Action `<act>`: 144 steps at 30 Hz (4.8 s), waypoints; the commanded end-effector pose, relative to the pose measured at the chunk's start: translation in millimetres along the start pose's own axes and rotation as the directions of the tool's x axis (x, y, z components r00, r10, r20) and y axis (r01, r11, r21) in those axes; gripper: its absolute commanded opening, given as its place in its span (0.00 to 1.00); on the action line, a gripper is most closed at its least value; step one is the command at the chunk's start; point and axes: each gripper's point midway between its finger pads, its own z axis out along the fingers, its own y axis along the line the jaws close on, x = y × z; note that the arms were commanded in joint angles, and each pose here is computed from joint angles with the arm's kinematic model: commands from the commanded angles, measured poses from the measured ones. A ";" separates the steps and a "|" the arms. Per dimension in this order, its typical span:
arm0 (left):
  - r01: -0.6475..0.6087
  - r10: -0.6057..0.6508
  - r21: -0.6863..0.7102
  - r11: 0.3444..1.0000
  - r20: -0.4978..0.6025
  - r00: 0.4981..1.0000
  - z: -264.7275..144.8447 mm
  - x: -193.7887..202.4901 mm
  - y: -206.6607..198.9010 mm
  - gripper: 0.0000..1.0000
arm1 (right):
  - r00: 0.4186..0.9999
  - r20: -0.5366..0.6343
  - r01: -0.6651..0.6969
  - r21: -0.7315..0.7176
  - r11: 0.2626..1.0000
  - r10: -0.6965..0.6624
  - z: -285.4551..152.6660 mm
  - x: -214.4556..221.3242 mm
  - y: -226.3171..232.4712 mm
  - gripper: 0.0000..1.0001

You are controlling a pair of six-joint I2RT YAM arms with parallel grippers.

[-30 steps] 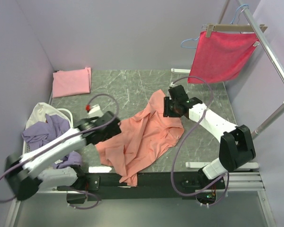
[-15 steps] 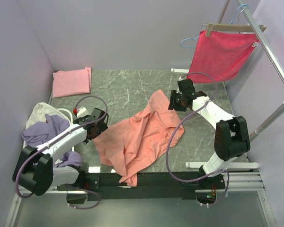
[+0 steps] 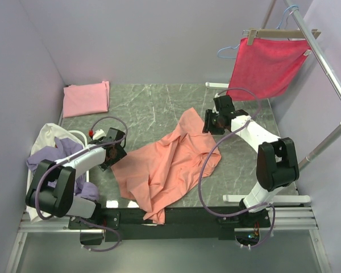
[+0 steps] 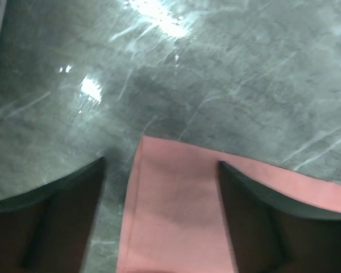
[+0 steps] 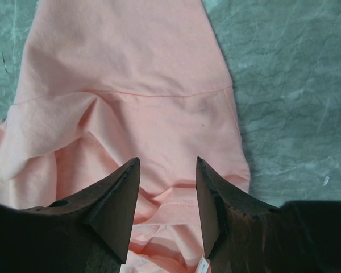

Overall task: Fold and stack the t-shirts
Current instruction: Flatten out the tshirt

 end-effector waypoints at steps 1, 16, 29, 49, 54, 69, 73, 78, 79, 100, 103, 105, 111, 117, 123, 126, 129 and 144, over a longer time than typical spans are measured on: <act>-0.016 0.019 0.052 0.999 -0.047 0.999 7.1 11.4 -9.5 0.74 | 0.999 0.050 -0.017 0.024 1.000 0.016 -2.1 -16.8 -10.7 0.51; -0.068 0.062 0.106 0.992 0.060 0.996 -6.4 -36.6 -37.0 0.01 | 0.998 0.003 -0.063 -0.069 0.996 0.064 72.0 -73.3 4.2 0.54; -0.049 0.020 0.169 0.984 0.170 0.985 -44.9 -109.1 -41.6 0.01 | 0.995 -0.097 -0.044 -0.068 0.997 0.037 136.1 -87.5 5.7 0.59; -0.091 0.056 0.228 0.970 0.157 0.986 -41.1 -116.7 -54.2 0.01 | 0.999 -0.021 0.041 -0.110 0.993 -0.043 102.4 -98.6 29.0 0.00; -0.100 0.035 0.266 0.959 0.239 0.970 -74.7 -152.8 -67.4 0.01 | 0.986 0.152 0.092 -0.118 0.989 -0.074 22.6 -137.2 42.0 0.00; -0.197 -0.081 0.445 0.874 0.532 0.843 -245.3 -232.6 -52.3 0.01 | 0.837 0.540 0.156 -0.077 0.985 -0.090 -203.9 -163.6 50.5 0.00; -0.202 -0.137 0.493 0.846 0.567 0.812 -292.7 -236.8 -34.3 0.01 | 0.792 0.604 0.166 -0.069 0.984 -0.092 -251.2 -152.0 47.3 0.00; -0.263 -0.218 0.589 0.764 0.620 0.754 -368.5 -234.5 -9.7 0.01 | 0.736 0.670 0.201 -0.082 0.976 -0.095 -309.4 -135.5 49.2 0.00; -0.280 -0.237 0.610 0.741 0.628 0.741 -388.3 -234.9 -4.8 0.01 | 0.724 0.685 0.209 -0.096 0.973 -0.088 -319.7 -132.9 51.5 0.00; -0.579 -0.256 0.806 0.123 0.589 0.766 -581.8 -119.2 50.0 0.01 | 0.404 0.913 0.451 -0.249 0.857 0.052 -552.7 -40.5 82.0 0.00; -0.561 -0.299 0.812 0.164 0.583 0.756 -580.1 -128.7 52.7 0.01 | 0.403 0.914 0.404 -0.231 0.885 0.055 -542.4 -56.6 76.5 0.00; -0.513 -0.309 0.823 0.244 0.567 0.763 -558.9 -142.9 45.7 0.01 | 0.450 0.892 0.375 -0.222 0.900 0.032 -511.2 -76.3 76.9 0.00; -0.326 -0.281 0.785 0.527 0.523 0.804 -434.5 -181.0 3.8 0.01 | 0.638 0.770 0.235 -0.185 0.954 -0.008 -366.0 -142.4 71.6 0.00; -0.149 -0.244 0.649 0.746 0.475 0.846 -279.2 -194.3 -37.5 0.01 | 0.835 0.549 0.185 -0.210 0.960 -0.041 -201.4 -180.1 82.2 0.00; -0.032 -0.260 0.537 0.843 0.458 0.850 -187.4 -219.1 -76.7 0.01 | 0.930 0.361 0.143 -0.191 0.971 -0.066 -75.2 -191.4 78.4 0.00; -0.014 -0.240 0.463 0.886 0.485 0.841 -148.7 -238.9 -97.5 0.01 | 0.950 0.304 0.131 -0.161 0.978 -0.077 -30.1 -202.1 74.7 0.00; -0.043 -0.171 0.412 0.910 0.469 0.867 -105.8 -254.8 -132.4 0.01 | 0.953 0.292 0.123 -0.119 0.985 -0.084 2.1 -221.3 70.3 0.00; -0.033 -0.057 0.178 0.983 0.475 0.878 -17.9 -275.0 -140.6 0.01 | 0.942 0.305 0.175 -0.087 0.981 -0.141 16.9 -216.9 61.0 0.00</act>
